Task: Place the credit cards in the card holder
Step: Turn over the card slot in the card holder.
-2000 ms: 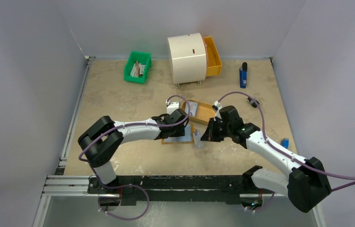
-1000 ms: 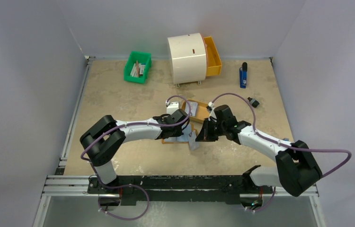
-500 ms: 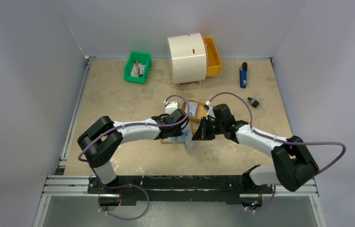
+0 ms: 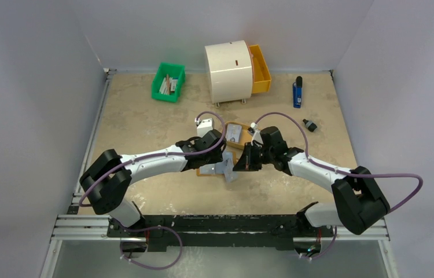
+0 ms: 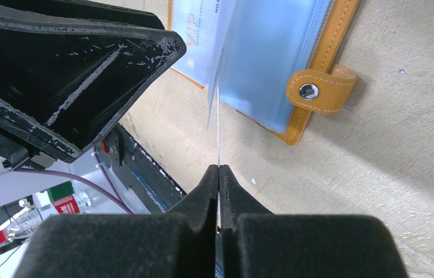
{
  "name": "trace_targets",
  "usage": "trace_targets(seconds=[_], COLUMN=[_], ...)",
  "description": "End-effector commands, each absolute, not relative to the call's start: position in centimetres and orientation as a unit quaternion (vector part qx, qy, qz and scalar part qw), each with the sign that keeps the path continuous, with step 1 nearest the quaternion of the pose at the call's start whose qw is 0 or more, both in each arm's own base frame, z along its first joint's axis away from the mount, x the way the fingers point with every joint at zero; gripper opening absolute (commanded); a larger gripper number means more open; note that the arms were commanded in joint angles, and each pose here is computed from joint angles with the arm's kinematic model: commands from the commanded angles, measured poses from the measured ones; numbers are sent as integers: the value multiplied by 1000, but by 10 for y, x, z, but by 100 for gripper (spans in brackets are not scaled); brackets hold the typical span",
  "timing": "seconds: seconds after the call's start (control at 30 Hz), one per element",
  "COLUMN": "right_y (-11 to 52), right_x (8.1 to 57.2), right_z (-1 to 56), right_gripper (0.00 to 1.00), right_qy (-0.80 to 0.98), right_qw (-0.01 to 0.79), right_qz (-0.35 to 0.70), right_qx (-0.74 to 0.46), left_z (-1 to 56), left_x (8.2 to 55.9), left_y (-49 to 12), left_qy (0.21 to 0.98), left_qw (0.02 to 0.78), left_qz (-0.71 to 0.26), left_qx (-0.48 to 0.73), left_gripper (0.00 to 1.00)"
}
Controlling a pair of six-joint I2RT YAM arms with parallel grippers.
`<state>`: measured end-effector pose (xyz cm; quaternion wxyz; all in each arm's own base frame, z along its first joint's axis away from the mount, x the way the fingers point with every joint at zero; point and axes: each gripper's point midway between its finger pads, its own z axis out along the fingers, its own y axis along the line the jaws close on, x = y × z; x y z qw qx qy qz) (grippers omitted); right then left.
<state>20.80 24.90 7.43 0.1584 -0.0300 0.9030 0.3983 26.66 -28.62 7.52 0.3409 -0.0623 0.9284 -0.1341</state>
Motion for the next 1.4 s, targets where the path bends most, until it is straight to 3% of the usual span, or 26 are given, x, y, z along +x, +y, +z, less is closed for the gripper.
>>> trace_targets(seconds=[0.0,0.73,0.87,1.1,1.37], right_y=[263,284,283,275,271], right_x=[215,219,219,215,217], right_z=[92,93,93,89,85], right_gripper=[0,0,0,0,0], right_qy=[887,887,888,895,898], right_qw=[171,157,159,162,170], right_qz=[426,429,426,411,402], right_qx=[-49,-69,-68,-64,-50], left_z=[98,97,92,82,64], left_x=[272,275,275,276,272], left_y=[-286,-292,-287,-267,-230], left_qy=[914,914,917,919,919], left_qw=[366,366,365,374,386], left_qz=[-155,-158,-141,-93,-9], left_qx=[-82,-76,-75,-80,-77], left_gripper=[43,44,37,15,11])
